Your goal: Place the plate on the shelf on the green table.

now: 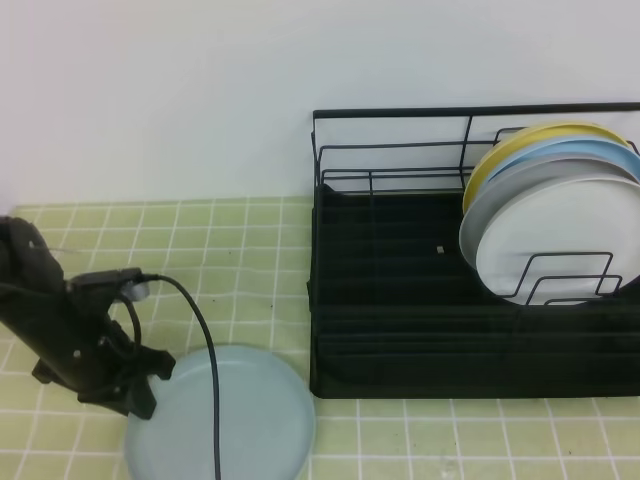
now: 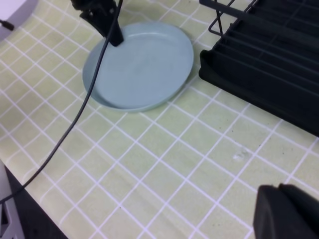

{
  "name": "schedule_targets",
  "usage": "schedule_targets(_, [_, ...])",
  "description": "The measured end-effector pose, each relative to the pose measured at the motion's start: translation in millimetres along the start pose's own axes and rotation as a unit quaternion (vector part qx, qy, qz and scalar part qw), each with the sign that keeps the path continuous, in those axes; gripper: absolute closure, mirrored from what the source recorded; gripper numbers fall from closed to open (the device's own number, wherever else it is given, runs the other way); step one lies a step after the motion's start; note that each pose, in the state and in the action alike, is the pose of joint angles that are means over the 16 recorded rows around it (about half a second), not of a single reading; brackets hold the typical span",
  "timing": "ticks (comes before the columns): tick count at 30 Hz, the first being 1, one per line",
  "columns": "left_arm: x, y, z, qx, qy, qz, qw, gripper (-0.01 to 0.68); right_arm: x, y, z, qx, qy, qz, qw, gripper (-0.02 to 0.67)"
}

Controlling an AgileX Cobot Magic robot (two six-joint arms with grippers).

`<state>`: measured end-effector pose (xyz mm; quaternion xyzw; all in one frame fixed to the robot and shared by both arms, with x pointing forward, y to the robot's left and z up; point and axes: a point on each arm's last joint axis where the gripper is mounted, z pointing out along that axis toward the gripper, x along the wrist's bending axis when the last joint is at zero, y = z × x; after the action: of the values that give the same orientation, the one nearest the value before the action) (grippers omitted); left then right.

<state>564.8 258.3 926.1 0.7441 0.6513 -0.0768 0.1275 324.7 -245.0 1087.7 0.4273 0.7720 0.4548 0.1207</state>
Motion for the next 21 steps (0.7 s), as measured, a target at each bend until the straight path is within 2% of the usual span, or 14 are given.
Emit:
schedule_targets(4, [-2.0,5.7,-7.6,0.009,-0.001,0.002,1.0,0.661,0.1,0.1,0.0,-0.001,0.001,0.001,1.0,0.651])
schedule_targets(9, [-5.0,13.3,-23.4,0.018,0.004,0.007,1.0,0.67,0.1,0.0,0.0,0.0,0.0,0.0,1.0,0.651])
schedule_targets(15, [-8.3,18.1,-51.9,0.012,0.031,0.016,0.999,0.672,0.1,0.0,0.0,0.0,0.001,0.0,1.0,0.651])
schedule_targets(21, [-14.2,14.5,-89.7,-0.025,0.065,0.025,0.997,0.673,0.3,-0.1,0.0,0.0,0.001,0.0,1.0,0.651])
